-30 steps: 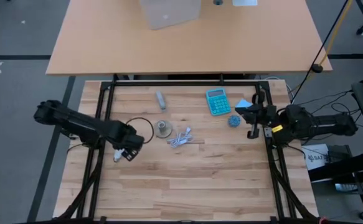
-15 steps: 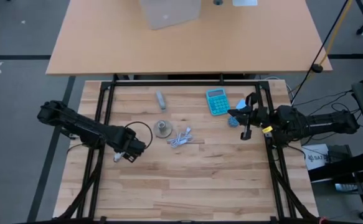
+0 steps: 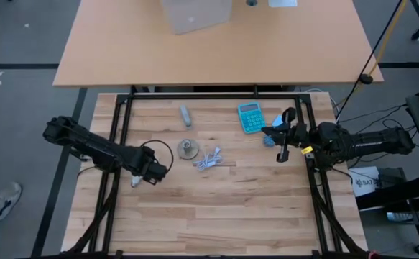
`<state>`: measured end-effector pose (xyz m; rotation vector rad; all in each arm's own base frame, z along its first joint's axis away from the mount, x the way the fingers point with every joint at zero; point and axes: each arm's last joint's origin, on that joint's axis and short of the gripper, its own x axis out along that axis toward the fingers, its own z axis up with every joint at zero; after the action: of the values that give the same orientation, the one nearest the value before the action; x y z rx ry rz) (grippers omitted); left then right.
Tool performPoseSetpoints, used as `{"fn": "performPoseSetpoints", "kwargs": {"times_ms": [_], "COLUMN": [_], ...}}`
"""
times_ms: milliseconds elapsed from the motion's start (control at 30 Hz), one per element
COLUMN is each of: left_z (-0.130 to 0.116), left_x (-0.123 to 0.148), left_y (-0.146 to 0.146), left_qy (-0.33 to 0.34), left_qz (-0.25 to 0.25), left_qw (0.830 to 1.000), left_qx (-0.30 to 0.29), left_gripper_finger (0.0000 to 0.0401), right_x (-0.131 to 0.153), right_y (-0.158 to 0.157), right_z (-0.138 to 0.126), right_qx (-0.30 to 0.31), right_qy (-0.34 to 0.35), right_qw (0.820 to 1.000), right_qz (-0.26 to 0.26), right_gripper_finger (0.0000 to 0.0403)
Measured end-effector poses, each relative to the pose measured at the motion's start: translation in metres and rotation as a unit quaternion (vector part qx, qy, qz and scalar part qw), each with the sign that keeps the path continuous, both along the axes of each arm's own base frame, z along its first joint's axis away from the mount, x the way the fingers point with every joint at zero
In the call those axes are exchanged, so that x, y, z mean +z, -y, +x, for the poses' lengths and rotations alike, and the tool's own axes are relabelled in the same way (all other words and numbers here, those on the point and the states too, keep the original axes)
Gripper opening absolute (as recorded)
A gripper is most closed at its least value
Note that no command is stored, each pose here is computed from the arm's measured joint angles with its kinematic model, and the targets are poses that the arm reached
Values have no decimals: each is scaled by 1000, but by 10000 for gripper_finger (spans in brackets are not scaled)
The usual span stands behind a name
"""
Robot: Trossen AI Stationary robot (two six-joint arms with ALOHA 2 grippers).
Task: Screw lightbulb
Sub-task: Insert the white lightbulb into the desk lamp
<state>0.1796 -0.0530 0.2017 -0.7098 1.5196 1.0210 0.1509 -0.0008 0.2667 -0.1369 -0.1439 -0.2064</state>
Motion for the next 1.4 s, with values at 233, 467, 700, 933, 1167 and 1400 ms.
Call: {"fn": "performPoseSetpoints", "kwargs": {"times_ms": [233, 467, 700, 933, 1167, 1400], "left_z": [-7, -8, -10, -12, -11, -11], "left_x": [-8, -22, -33, -44, -50, -51], "left_y": [2, 1, -2, -6, -8, -6], "left_qy": [-15, 1, 9, 21, 38, 33], "left_qz": [10, 5, 12, 7, 0, -23], "left_qw": [1000, 1000, 999, 998, 998, 998], "left_qx": [11, 26, 49, 56, 57, 46], "left_gripper_finger": [308, 327, 328, 328, 328, 328], "right_x": [1, 3, 5, 5, 5, 4], "right_y": [0, 0, 0, 0, 0, 0], "right_z": [0, 0, -1, -1, -1, -1], "right_qx": [-2, -5, -9, -9, -9, -9], "right_qy": [6, 10, 19, 18, 16, 13], "right_qw": [1000, 1000, 999, 999, 999, 999], "right_qz": [-8, -25, -42, -43, -42, -42], "right_gripper_finger": [0, 0, 0, 0, 0, 0]}}
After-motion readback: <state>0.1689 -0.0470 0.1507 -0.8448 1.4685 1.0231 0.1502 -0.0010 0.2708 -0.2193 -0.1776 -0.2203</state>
